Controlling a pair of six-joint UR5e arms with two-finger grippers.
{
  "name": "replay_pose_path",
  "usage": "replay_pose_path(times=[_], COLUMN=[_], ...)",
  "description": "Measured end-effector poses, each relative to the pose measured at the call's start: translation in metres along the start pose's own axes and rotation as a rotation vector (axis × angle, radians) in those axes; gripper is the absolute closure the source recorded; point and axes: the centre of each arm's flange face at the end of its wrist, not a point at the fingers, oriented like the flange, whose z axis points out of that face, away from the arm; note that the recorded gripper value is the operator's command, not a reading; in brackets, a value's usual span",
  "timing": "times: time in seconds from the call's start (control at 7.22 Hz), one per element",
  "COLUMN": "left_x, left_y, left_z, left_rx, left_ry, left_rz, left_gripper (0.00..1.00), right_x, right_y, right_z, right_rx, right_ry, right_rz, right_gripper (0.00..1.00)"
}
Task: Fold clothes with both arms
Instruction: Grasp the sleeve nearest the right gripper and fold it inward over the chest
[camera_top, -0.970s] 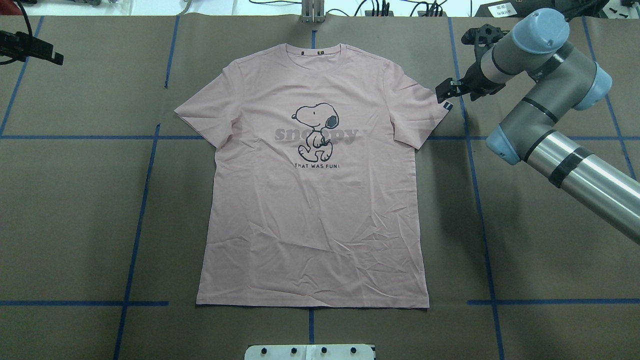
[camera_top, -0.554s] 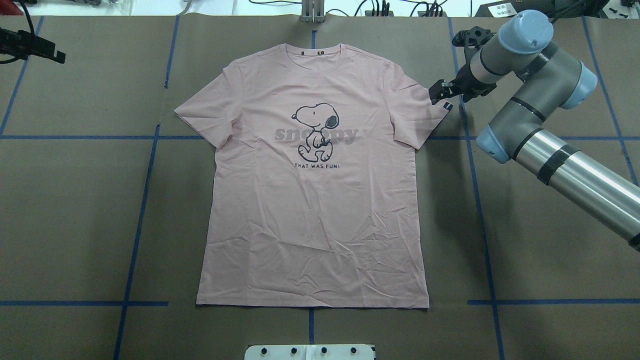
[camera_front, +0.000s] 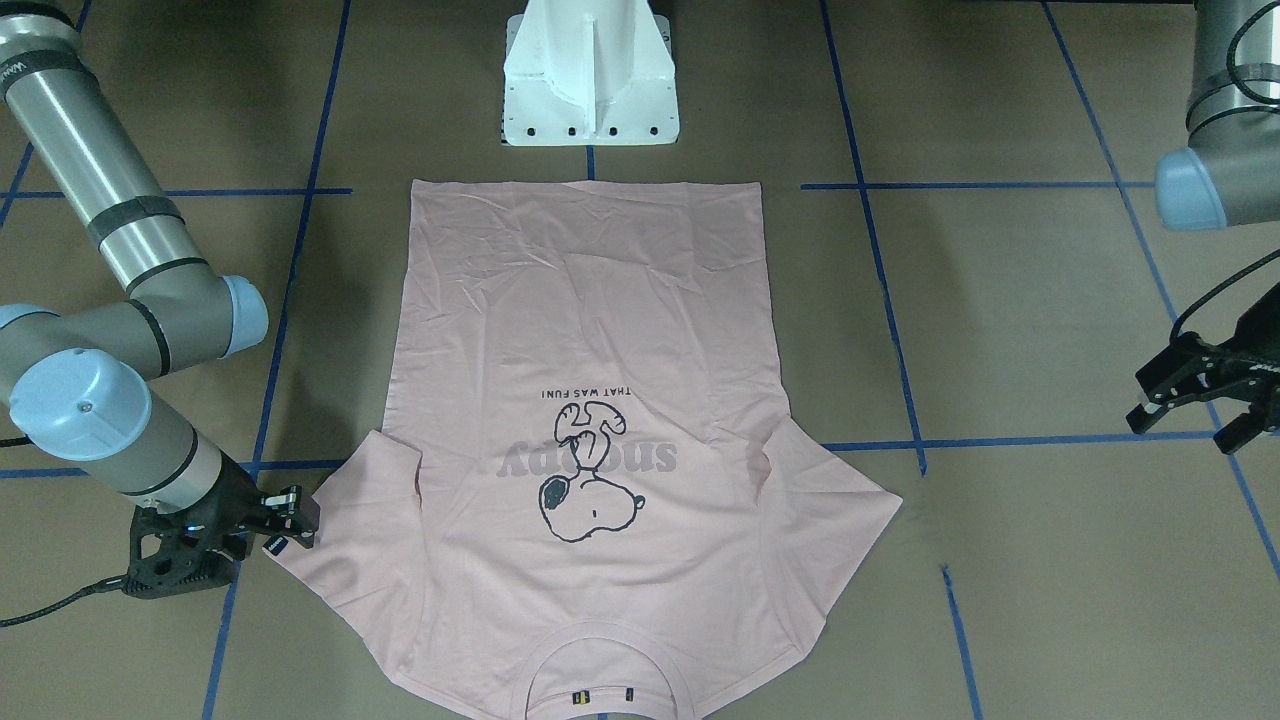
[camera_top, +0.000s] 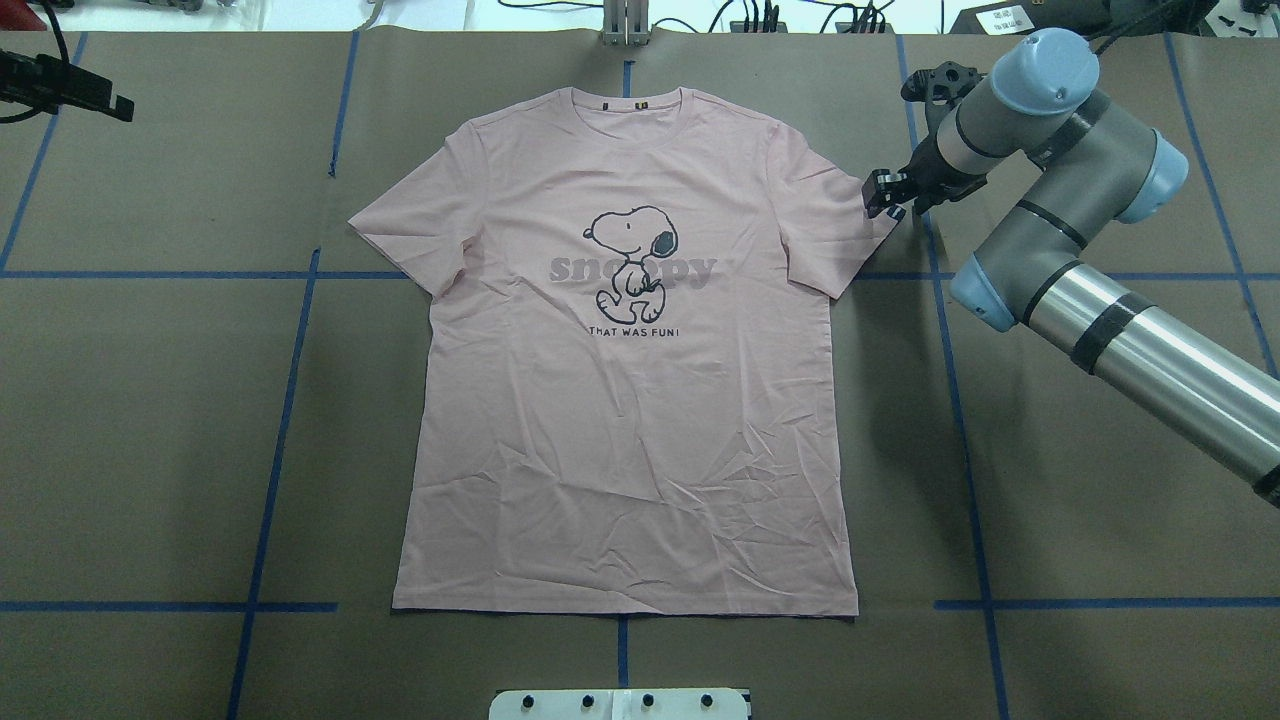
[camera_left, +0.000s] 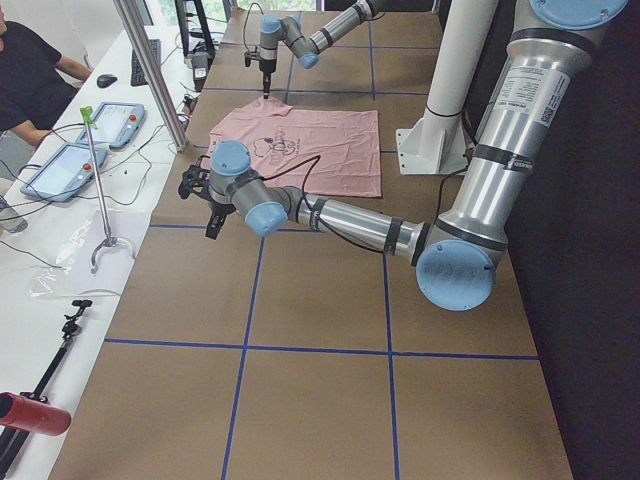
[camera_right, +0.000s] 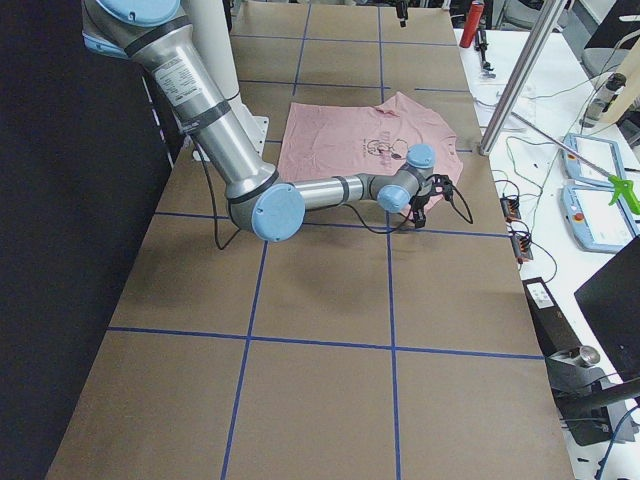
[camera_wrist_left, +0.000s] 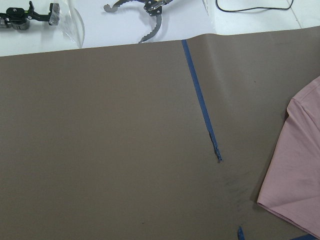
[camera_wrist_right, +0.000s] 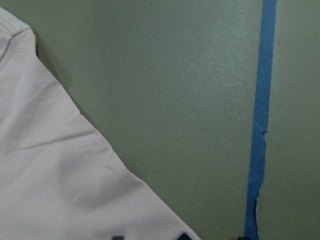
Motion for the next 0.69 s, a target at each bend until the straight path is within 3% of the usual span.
replay_pose_path(times=[0.69], left_x=[0.001], left_y=[-0.001], left_z=[0.0], left_rx=[0.002], left_ry=[-0.001], left_rz=[-0.001], left_gripper=[0.0], right_x=[-0.026], right_y=[-0.013], right_z=[-0.015], right_rx=[0.024], right_ry=[-0.03], right_rz=[-0.019], right_gripper=[1.0])
